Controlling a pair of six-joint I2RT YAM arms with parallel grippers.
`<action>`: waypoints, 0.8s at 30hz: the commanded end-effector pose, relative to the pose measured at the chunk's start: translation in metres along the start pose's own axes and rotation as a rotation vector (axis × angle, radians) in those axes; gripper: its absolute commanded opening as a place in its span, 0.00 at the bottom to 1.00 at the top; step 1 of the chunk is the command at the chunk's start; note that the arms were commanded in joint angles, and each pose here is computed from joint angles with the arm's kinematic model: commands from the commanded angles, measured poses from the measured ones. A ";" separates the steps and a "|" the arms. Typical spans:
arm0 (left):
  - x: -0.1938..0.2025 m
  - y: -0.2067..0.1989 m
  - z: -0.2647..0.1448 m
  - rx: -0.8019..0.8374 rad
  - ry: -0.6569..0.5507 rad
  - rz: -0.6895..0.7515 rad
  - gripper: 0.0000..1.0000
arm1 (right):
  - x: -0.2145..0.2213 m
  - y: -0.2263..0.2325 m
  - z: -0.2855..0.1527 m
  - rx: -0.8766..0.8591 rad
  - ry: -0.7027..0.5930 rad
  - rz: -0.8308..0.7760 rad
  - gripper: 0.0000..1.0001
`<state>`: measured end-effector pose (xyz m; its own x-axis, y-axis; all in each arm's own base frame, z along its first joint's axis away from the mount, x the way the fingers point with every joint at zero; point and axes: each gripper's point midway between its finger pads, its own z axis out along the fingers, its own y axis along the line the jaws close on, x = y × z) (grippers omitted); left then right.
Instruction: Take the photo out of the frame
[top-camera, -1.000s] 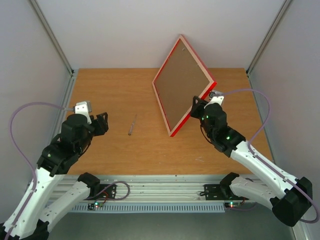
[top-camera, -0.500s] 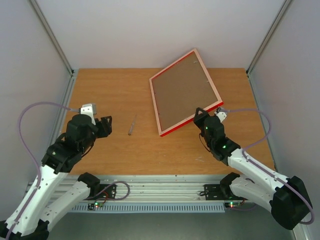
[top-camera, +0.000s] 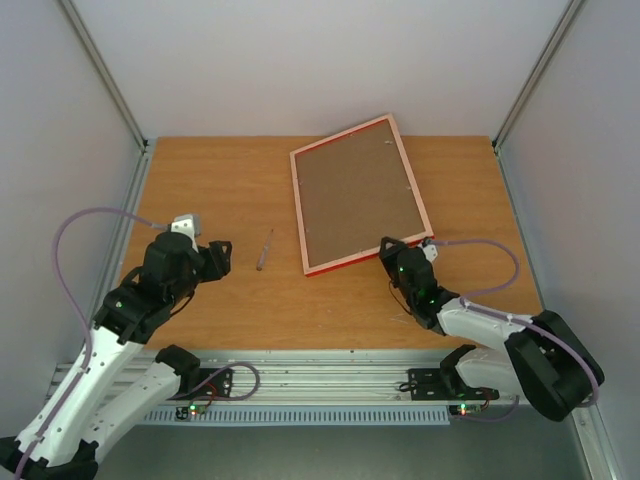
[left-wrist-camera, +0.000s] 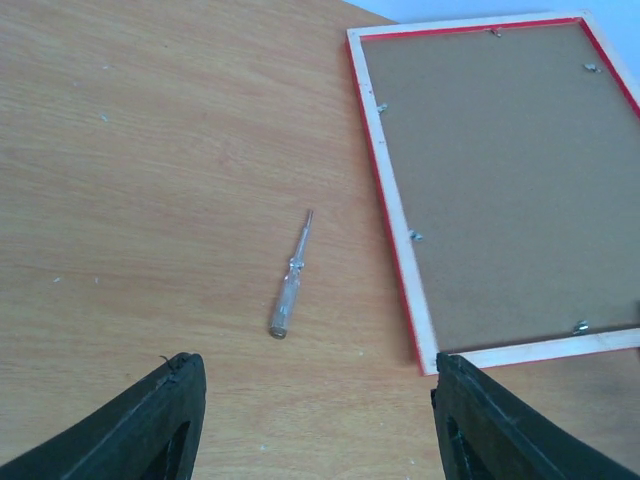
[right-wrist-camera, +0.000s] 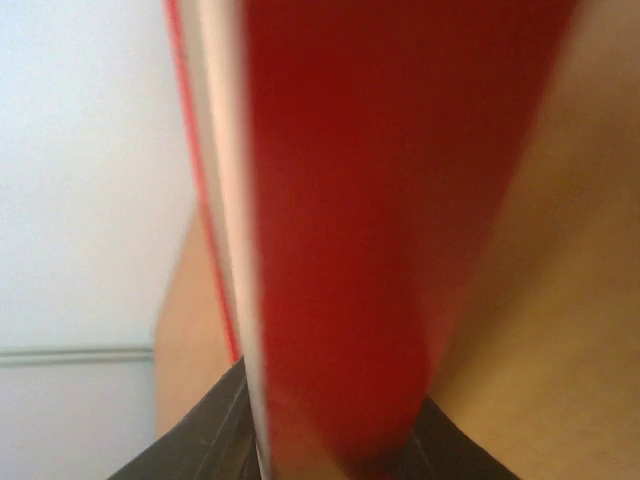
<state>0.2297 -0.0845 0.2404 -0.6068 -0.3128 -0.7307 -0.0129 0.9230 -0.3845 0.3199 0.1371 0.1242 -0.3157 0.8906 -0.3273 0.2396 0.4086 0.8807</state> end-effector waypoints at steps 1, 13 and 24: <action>-0.007 -0.008 0.004 0.037 -0.029 -0.036 0.63 | 0.023 -0.045 0.000 0.114 0.095 -0.028 0.33; 0.000 -0.007 0.017 0.021 0.005 -0.036 0.64 | 0.036 -0.083 -0.015 0.260 0.174 -0.021 0.67; 0.009 -0.005 0.031 -0.004 0.053 -0.007 0.64 | 0.015 -0.070 -0.042 0.374 0.203 -0.311 0.78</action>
<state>0.2412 -0.0935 0.2170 -0.6569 -0.3063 -0.6890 -0.0366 0.9256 -0.3767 0.2636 0.1242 0.0561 -0.5258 0.7823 -0.3340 0.4405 0.5864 0.6798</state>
